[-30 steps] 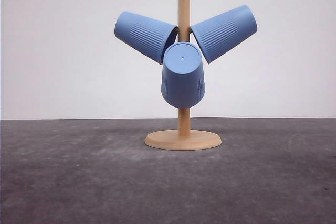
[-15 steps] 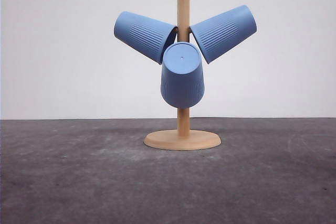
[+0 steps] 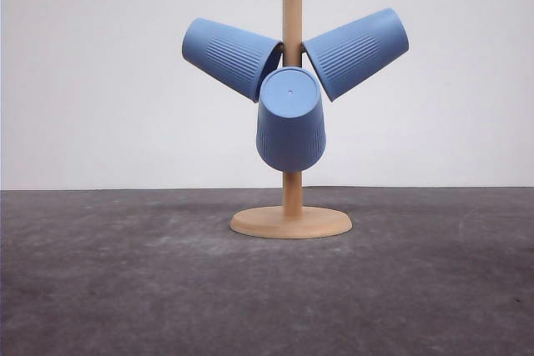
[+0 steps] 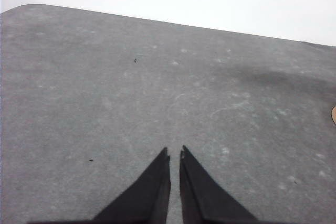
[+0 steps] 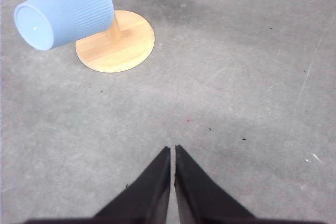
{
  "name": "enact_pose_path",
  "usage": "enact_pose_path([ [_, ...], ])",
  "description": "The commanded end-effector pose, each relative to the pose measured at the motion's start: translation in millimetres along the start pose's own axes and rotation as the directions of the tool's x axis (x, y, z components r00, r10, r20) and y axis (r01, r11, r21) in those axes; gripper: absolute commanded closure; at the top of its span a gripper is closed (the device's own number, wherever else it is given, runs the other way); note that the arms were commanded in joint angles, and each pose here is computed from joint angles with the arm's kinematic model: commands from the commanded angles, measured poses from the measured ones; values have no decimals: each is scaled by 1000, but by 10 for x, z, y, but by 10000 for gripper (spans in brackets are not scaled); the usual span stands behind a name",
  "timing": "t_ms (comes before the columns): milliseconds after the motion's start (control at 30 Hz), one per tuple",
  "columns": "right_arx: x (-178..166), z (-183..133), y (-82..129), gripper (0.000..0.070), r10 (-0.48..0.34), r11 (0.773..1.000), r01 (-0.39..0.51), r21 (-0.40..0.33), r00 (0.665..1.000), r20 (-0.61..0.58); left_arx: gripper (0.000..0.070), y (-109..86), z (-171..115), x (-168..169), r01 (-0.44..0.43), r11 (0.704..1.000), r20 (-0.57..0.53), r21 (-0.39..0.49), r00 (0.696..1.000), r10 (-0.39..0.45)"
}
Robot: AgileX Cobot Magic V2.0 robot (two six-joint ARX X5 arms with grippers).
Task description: Place three cups
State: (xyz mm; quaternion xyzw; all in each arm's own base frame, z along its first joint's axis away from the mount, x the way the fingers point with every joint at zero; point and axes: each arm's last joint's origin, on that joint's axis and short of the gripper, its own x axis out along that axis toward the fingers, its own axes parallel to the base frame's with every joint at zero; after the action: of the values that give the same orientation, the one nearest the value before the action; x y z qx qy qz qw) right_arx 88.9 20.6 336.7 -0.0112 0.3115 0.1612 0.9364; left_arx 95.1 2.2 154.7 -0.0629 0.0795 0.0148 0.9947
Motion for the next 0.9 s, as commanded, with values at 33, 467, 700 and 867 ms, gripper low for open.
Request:
enact_pose_path([
  [33,-19,33,4,689,1,1000,-1,13,1000,20,688,6,-49,13,0,1000,-17,-1,1000,0],
  [467,66,7,-93,689,-76,989,104,-105,968,237,689,6,-49,13,0,1000,-17,-1,1000,0],
  [700,478,-475,-209,689,-126,981,174,-85,906,405,688,6,-49,13,0,1000,-17,-1,1000,0],
  [867,735,-864,-247,689,-142,986,164,-7,871,471,689,6,-49,13,0,1000,-17,-1,1000,0],
])
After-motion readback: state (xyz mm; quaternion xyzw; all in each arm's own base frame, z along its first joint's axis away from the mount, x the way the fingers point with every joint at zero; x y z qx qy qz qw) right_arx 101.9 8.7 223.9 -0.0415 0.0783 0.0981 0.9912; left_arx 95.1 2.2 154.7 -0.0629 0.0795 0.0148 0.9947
